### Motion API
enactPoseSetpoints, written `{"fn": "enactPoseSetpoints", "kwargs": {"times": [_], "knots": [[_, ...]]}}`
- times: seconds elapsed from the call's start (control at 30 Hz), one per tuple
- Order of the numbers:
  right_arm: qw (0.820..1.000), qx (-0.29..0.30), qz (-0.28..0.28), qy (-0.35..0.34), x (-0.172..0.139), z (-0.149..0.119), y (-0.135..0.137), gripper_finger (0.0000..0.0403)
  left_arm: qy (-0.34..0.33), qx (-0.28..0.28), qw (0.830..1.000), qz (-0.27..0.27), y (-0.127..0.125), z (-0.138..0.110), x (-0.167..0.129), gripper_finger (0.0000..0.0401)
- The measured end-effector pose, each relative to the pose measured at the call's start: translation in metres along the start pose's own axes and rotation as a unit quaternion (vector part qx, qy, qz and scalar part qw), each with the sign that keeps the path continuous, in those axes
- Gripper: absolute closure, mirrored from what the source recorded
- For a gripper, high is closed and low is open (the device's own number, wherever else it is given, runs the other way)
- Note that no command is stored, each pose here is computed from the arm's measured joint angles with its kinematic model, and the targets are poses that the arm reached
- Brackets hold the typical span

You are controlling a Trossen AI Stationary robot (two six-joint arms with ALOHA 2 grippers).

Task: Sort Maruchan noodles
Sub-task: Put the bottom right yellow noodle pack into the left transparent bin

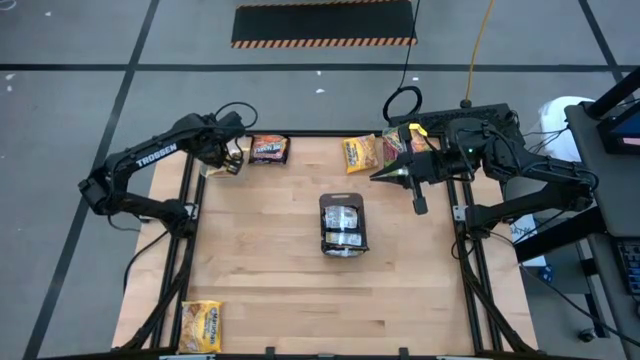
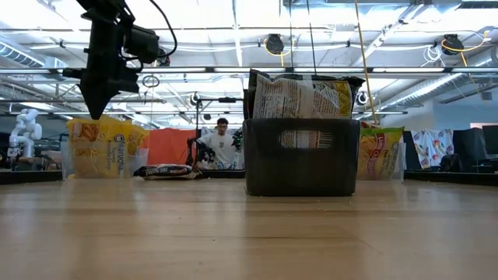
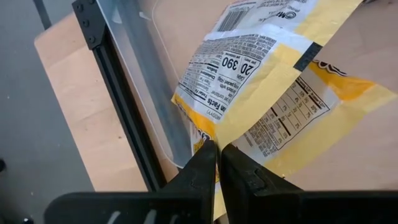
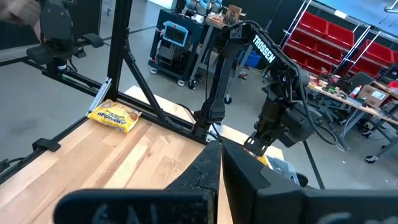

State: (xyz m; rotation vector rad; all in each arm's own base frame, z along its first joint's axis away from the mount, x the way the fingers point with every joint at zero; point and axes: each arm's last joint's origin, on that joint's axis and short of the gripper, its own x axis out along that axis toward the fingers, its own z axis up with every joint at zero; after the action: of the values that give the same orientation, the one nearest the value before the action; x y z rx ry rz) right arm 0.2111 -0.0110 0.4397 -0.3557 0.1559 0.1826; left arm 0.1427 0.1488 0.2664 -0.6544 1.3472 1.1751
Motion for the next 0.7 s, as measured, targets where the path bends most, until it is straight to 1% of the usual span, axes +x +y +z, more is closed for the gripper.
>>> {"fn": "enactPoseSetpoints", "kwargs": {"times": [0.17,0.47,0.7], "knots": [[1.000,0.000,0.000,0.000,0.000,0.000,0.000,0.0390,0.002,-0.014,1.000,-0.003,0.000,0.000,0.000,0.0375],[1.000,0.000,0.000,0.000,0.000,0.000,0.000,0.0390,0.041,-0.013,0.997,-0.059,-0.002,-0.005,-0.001,0.0375],[1.000,0.000,0.000,0.000,0.000,0.000,0.000,0.0390,0.007,-0.041,0.996,-0.077,0.007,-0.015,-0.016,0.0375]]}}
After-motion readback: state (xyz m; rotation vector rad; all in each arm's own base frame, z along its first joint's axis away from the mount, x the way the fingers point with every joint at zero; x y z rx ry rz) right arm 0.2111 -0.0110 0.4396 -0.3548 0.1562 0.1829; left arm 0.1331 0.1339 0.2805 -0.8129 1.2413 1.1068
